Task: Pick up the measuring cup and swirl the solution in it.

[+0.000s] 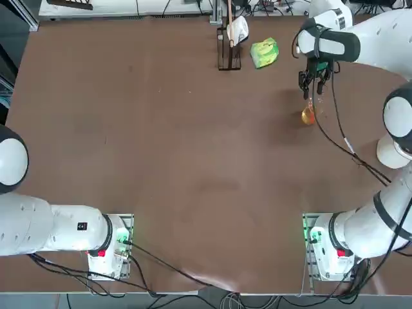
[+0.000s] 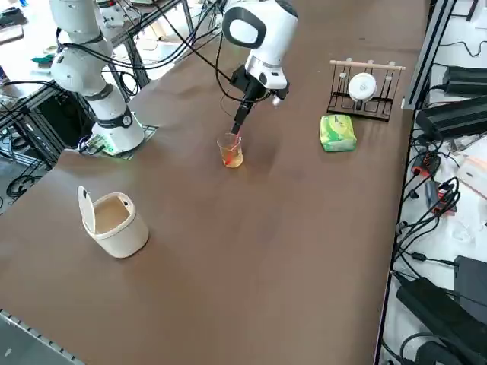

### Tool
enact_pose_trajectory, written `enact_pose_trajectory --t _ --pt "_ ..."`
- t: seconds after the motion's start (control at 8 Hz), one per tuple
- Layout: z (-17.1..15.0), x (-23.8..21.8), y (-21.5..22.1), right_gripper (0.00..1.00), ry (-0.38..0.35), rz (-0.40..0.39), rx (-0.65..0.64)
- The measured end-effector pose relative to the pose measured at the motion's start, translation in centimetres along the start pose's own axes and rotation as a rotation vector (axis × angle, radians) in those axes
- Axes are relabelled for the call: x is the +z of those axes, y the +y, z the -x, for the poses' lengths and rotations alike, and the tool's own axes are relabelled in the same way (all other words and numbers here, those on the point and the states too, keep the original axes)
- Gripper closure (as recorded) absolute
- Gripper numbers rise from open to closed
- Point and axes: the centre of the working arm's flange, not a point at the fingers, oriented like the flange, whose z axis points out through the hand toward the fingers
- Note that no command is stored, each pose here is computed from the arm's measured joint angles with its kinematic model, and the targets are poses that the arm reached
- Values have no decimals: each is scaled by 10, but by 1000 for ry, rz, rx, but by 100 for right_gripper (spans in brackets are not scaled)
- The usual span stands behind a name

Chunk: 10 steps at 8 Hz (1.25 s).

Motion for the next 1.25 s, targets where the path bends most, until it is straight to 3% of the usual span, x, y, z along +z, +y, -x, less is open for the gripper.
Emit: enact_pose_trajectory --t 0.12,0.38,0.88,1.25 --pt "-1 -5 -5 0 2 5 -3" --pt "-1 -25 -10 0 -4 13 -7" --pt "16 -120 15 0 20 6 -45" --pt "45 -173 64 0 120 -103 -25"
